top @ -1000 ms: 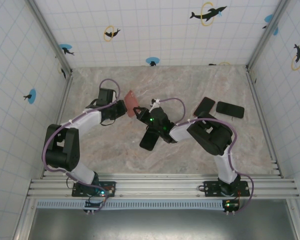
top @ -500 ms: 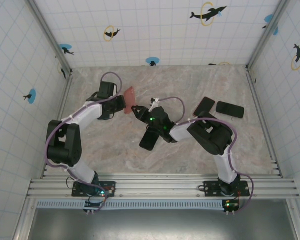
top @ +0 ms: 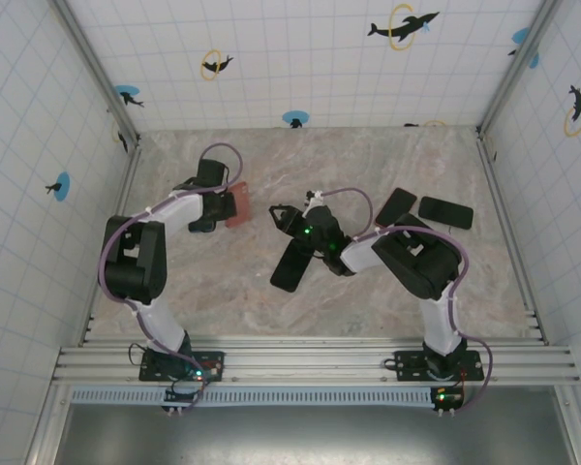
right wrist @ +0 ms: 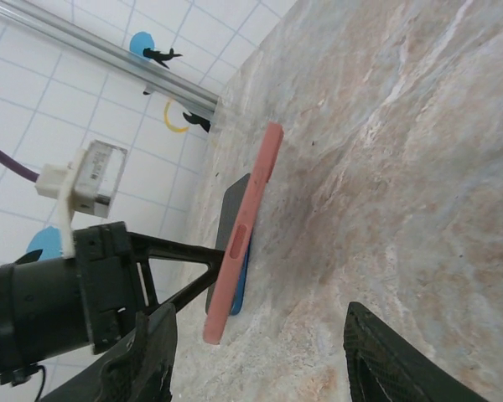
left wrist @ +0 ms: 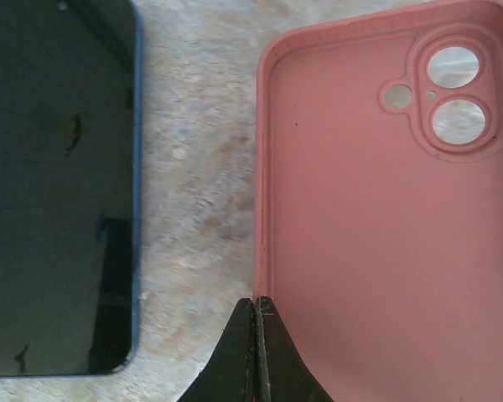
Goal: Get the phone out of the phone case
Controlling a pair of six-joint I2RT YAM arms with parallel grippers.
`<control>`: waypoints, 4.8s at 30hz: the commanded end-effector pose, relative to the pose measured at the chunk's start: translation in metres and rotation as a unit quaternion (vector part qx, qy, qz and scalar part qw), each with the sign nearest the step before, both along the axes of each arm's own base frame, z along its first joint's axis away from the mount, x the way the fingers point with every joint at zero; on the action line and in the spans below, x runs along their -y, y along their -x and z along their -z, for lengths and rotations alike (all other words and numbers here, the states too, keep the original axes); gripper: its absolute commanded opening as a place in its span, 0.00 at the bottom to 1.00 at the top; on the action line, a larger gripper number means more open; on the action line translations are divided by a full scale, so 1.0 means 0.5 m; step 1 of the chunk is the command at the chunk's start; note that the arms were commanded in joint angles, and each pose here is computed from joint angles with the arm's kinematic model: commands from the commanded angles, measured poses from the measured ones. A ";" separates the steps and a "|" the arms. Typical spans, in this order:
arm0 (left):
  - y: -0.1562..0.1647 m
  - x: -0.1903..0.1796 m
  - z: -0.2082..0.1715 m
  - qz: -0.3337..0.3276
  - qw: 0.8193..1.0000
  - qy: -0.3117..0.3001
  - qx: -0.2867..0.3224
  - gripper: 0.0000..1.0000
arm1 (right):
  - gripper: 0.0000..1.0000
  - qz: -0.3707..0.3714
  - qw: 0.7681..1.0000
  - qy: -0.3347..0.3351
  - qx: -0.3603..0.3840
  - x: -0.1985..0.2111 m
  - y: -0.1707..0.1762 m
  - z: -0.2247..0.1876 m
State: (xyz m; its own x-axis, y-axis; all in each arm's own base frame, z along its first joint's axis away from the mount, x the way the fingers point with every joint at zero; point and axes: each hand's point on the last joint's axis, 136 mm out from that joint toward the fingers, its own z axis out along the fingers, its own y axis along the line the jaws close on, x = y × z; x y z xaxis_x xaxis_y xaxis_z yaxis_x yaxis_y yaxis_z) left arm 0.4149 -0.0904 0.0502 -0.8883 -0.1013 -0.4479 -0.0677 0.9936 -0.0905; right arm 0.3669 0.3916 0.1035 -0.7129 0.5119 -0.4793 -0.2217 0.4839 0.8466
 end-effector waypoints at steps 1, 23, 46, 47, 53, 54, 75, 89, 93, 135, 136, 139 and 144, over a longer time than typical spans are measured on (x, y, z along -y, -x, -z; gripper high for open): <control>-0.025 -0.033 -0.002 -0.009 0.999 -0.047 0.011 0.00 | 0.55 0.006 1.000 -0.001 0.020 0.013 0.000 -0.036; -0.066 -0.075 0.055 -0.012 0.993 -0.119 0.022 0.00 | 0.56 0.016 1.000 -0.001 0.018 0.047 -0.007 -0.033; -0.033 0.011 -0.109 0.027 0.998 0.010 0.060 0.56 | 0.79 0.012 0.996 0.075 0.057 0.141 -0.012 -0.065; -0.023 0.023 -0.115 0.035 0.997 0.024 0.058 0.59 | 0.82 0.008 0.995 0.082 0.058 0.148 -0.010 -0.067; 0.062 0.111 -0.130 0.073 0.993 0.084 0.041 0.78 | 0.97 -0.012 0.990 0.132 0.055 0.210 0.019 -0.070; 0.078 0.127 -0.130 0.081 0.991 0.100 0.037 0.79 | 0.99 -0.015 0.989 0.140 0.055 0.222 0.027 -0.072; 0.298 0.326 -0.027 0.165 0.985 0.044 -0.033 0.94 | 0.99 -0.088 0.970 0.226 0.032 0.390 0.150 -0.080; 0.314 0.354 0.038 0.198 0.978 -0.002 -0.064 0.93 | 0.99 -0.058 0.973 0.221 0.020 0.426 0.157 -0.059; 0.316 0.354 0.048 0.199 0.978 -0.021 -0.065 0.92 | 0.99 -0.056 0.973 0.221 0.017 0.431 0.158 -0.055; 0.266 0.382 -0.041 0.133 0.991 -0.009 -0.017 0.58 | 0.95 -0.081 0.992 0.096 -0.008 0.402 0.205 -0.053; 0.259 0.383 -0.057 0.128 0.992 -0.004 -0.010 0.58 | 0.94 -0.085 0.993 0.082 -0.009 0.396 0.208 -0.057; 0.236 0.401 -0.113 0.116 0.993 0.028 0.014 0.58 | 0.89 -0.106 0.993 0.053 -0.008 0.375 0.222 -0.063; 0.215 0.447 -0.183 0.106 0.989 0.098 0.043 0.58 | 0.84 -0.144 0.988 0.050 0.002 0.328 0.239 -0.071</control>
State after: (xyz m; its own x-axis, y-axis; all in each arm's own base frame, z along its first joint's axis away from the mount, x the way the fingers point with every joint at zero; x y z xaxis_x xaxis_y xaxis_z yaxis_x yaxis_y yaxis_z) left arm 0.2980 -0.2993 0.1054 -0.8809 0.0798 -0.4665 0.1794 0.9684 -0.1731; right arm 0.2499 0.2119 0.1227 -0.8296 0.2525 -0.4979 -0.3034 0.5448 0.7818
